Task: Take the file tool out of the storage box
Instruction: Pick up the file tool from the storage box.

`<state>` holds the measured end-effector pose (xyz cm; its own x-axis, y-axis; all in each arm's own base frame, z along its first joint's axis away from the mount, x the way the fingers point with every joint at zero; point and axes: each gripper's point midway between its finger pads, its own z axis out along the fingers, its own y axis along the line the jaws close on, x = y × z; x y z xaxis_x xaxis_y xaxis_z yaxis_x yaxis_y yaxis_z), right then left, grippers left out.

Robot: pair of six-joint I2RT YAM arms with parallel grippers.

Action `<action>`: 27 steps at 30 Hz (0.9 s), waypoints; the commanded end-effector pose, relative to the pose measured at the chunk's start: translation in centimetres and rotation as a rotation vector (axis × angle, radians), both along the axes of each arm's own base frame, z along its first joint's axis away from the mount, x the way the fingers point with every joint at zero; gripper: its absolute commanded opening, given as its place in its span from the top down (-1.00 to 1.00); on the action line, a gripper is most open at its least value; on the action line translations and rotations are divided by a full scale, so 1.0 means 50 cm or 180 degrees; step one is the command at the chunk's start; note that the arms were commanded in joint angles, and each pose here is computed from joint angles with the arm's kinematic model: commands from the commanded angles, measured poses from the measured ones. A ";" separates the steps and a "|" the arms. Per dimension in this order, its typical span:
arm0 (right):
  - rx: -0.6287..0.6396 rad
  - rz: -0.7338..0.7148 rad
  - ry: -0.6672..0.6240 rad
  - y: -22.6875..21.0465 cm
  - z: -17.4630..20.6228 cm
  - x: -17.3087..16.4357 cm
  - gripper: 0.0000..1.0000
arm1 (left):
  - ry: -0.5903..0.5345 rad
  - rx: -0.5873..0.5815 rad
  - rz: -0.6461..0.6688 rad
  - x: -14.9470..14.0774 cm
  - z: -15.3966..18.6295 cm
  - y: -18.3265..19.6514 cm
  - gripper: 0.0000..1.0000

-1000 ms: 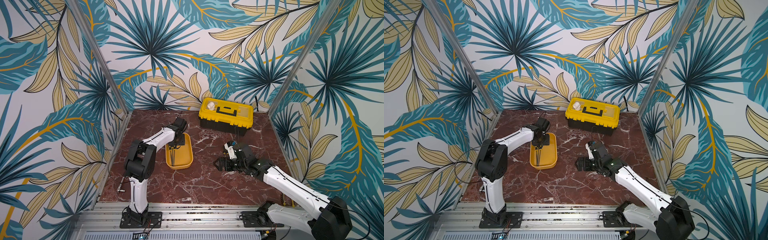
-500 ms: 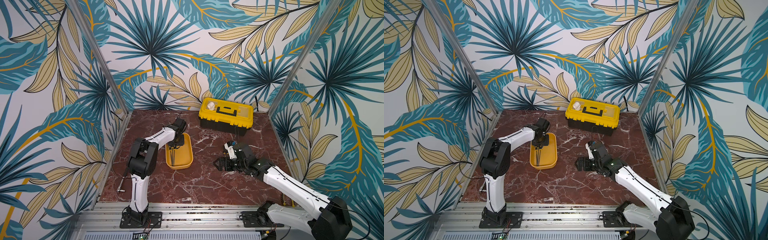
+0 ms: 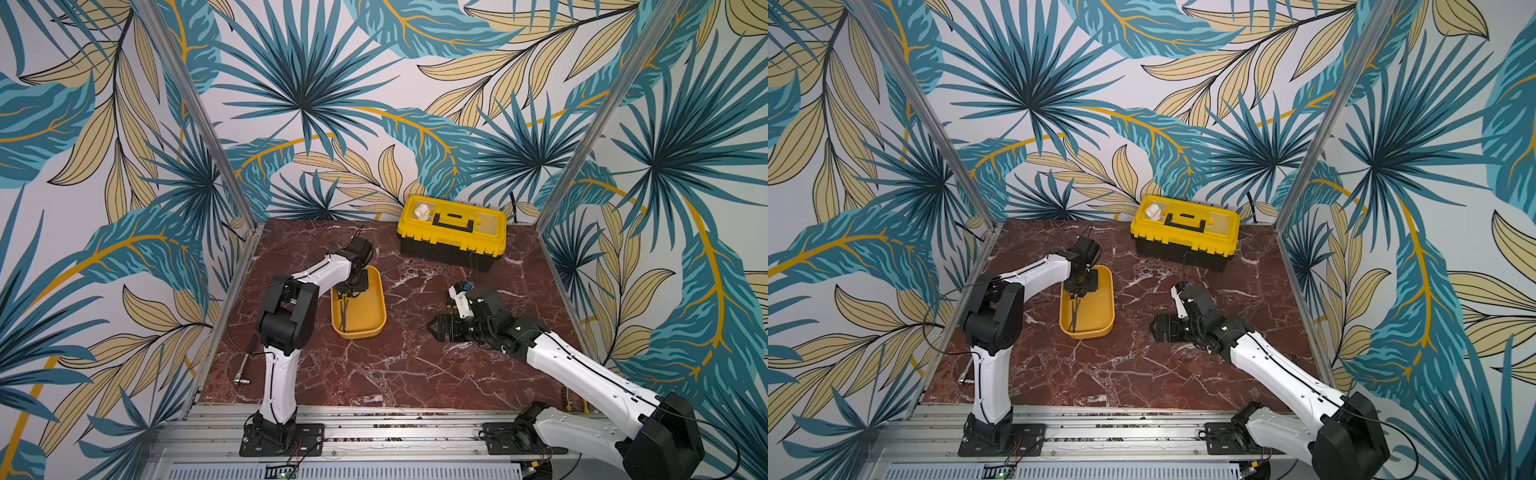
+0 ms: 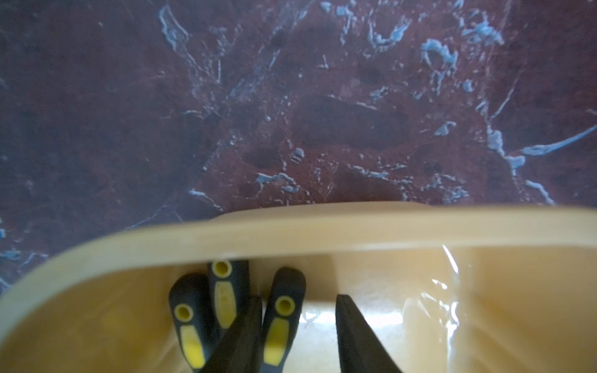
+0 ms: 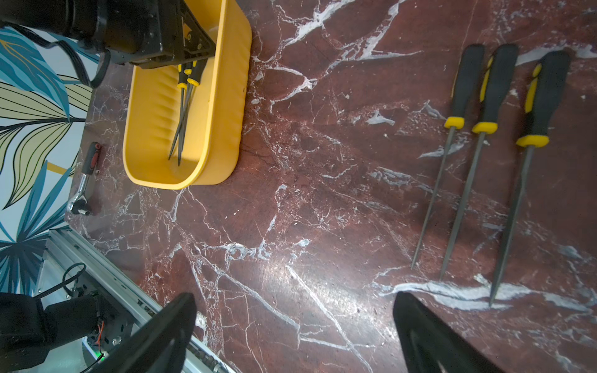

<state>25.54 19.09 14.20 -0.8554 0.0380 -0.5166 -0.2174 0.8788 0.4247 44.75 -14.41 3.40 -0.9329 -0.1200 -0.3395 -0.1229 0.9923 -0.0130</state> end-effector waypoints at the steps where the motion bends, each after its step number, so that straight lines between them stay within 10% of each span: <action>1: -0.0010 -0.0028 0.0011 -0.004 -0.009 -0.004 -0.99 | -0.0157 -0.0048 -0.0020 0.035 0.025 -0.010 0.17; 27: 0.0559 0.0209 0.0000 0.055 0.028 -0.010 -0.82 | -0.0386 -0.0690 -0.0088 0.020 0.121 -0.063 0.68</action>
<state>25.25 20.65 14.63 -0.8618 0.0531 -0.5044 -0.2453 0.8268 0.5062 45.24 -16.22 4.84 -0.9282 -0.1321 -0.3479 -0.0973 0.9885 -0.1158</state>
